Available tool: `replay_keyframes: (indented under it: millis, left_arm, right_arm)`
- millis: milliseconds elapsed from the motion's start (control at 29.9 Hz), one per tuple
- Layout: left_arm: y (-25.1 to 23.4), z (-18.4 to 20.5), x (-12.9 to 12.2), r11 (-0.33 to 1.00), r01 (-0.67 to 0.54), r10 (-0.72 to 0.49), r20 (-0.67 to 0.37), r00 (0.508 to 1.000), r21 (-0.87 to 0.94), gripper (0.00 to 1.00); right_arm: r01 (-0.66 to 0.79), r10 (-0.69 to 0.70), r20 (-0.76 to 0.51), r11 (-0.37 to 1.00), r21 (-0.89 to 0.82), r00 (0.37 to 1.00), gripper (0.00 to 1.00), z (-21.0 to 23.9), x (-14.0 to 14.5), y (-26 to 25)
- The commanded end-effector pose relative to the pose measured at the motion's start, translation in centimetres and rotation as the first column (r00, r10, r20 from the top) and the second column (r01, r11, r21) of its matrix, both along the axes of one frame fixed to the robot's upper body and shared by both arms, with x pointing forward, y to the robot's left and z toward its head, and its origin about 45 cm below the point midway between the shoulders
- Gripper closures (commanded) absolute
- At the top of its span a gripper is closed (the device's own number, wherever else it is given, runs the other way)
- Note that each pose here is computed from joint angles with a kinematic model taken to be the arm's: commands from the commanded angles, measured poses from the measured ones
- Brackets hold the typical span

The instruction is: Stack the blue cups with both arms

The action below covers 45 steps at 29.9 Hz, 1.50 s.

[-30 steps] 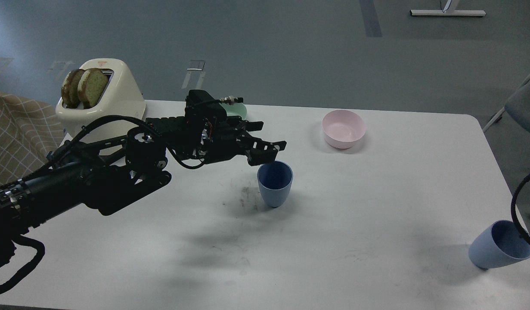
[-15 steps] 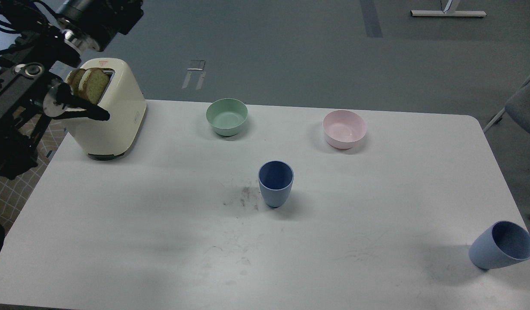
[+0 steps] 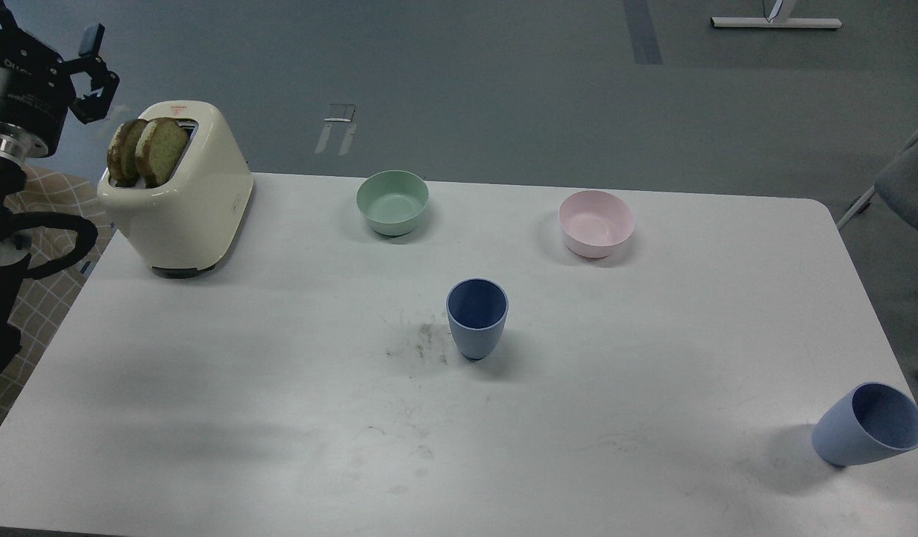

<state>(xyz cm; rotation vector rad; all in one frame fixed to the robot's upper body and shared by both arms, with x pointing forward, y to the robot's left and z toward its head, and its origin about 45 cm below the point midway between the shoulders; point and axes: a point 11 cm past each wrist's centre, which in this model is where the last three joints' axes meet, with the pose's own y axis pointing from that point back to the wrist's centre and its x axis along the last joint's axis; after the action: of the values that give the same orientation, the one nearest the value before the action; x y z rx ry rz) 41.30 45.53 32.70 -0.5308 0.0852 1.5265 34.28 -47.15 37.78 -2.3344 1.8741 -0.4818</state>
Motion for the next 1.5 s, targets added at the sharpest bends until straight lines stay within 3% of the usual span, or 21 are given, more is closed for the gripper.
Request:
replay_keyframes:
  millis: [0,134,301,401,601,969,1303,1470]
  left_arm:
    - [-0.3,-1.3,-0.3,1.000,-0.001,0.000,-0.017,1.000,-0.024,0.03]
    - [-0.9,-2.0,-0.2,0.999,0.001,-0.002,-0.025,1.000,-0.046,0.02]
    - [-2.4,-2.4,0.0,0.997,0.027,-0.028,-0.017,0.999,-0.072,0.03]
    - [-3.0,-2.1,-0.1,0.997,0.037,-0.037,-0.009,0.999,-0.073,0.03]
    - [-3.5,-1.4,0.0,0.997,0.041,-0.041,0.001,0.999,-0.072,0.02]
    - [-3.6,-0.9,-0.3,0.997,0.046,-0.046,0.005,0.999,-0.057,0.03]
    - [-4.0,-1.4,-0.3,0.996,0.051,-0.051,-0.002,0.999,-0.068,0.03]
    - [-4.0,-1.5,-0.3,0.997,0.050,-0.051,-0.003,0.999,-0.065,0.02]
  right_arm:
    - [-0.004,-0.006,-0.040,0.969,-0.248,0.999,0.00,1.1,-1.1,0.4]
    - [-0.018,-0.022,-0.086,0.898,-0.439,0.996,0.00,0.2,-2.0,1.1]
    - [-0.069,-0.109,-0.196,0.686,-0.725,0.975,0.00,-4.3,-3.5,1.2]
    - [-0.148,-0.127,-0.274,0.595,-0.790,0.953,0.00,-7.6,-5.5,1.7]
    - [-0.292,-0.183,-0.404,0.441,-0.848,0.896,0.00,-12.3,-9.3,0.7]
    - [-0.473,-0.222,-0.561,0.349,-0.809,0.797,0.03,-17.2,-15.2,-0.2]
    - [-0.509,-0.266,-0.573,0.274,-0.816,0.775,0.06,-17.9,-16.0,-1.2]
    - [-0.521,-0.284,-0.574,0.244,-0.818,0.768,0.30,-18.4,-16.2,-1.5]
